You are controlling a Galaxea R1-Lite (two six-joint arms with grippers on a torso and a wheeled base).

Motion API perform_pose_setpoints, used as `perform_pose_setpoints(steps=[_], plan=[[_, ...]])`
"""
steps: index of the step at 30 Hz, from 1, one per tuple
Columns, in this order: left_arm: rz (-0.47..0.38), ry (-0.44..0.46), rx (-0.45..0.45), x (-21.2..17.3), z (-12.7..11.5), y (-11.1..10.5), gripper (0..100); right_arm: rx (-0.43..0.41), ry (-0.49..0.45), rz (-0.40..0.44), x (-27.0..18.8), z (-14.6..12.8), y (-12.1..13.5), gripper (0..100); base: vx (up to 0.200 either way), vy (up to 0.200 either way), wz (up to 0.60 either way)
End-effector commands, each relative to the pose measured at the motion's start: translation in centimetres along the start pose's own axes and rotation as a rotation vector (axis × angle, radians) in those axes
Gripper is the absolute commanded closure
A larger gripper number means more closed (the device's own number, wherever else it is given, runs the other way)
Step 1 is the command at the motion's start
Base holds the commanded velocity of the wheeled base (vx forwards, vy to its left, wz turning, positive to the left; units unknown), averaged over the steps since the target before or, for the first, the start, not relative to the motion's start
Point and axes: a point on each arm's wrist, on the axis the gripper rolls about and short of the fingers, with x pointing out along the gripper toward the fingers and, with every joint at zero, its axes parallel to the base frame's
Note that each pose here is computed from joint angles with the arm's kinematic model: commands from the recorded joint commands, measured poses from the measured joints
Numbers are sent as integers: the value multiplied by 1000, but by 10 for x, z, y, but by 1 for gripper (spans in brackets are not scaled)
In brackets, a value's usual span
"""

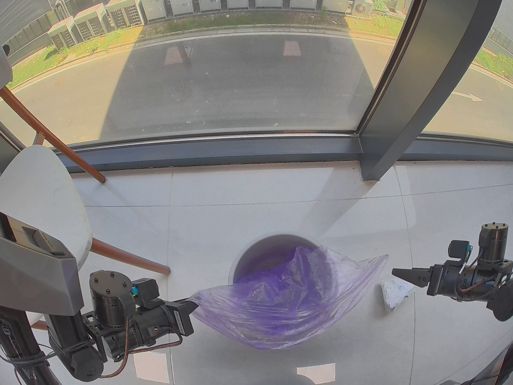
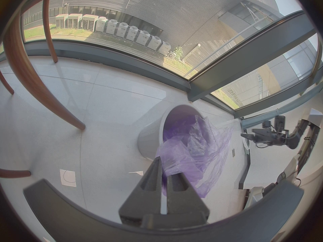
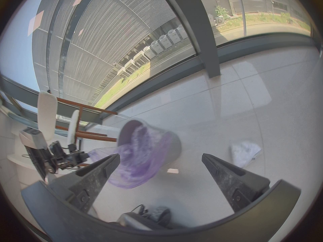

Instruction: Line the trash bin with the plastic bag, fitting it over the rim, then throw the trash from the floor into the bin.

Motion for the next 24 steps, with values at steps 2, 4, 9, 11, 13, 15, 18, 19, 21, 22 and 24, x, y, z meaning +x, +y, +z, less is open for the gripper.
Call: perform_pose_setpoints(steps=[2,4,9,11,13,15,18,19,21,22,24], plan=[[44,-56,1,-9,4,-2,100,9,110,230,-29,-22,70,0,0,0,0],[48,-51,0,-11,3,-2,100,-5,162,259,-21,-16,83,0,0,0,0],[44,-42,7,-12,1,-4,100,27,302,245,17,-7,110,0,0,0,0],[40,-43,11,-12,1,-5,100,68,354,233,37,-10,117,0,0,0,0],[34,-46,15,-11,1,-7,100,86,388,227,48,-14,121,0,0,0,0],[44,-52,19,-11,0,-9,100,86,429,228,59,-20,125,0,0,0,0],[74,-68,23,-10,0,-11,100,81,475,217,71,-30,125,0,0,0,0],[82,-73,22,-10,-1,-11,100,80,483,216,77,-33,124,0,0,0,0],[87,-77,22,-10,-1,-12,100,81,487,209,91,-40,119,0,0,0,0],[87,-77,22,-10,-1,-12,100,80,473,208,99,-43,116,0,0,0,0],[83,-87,22,-9,1,-13,100,74,442,210,111,-47,112,0,0,0,0]])
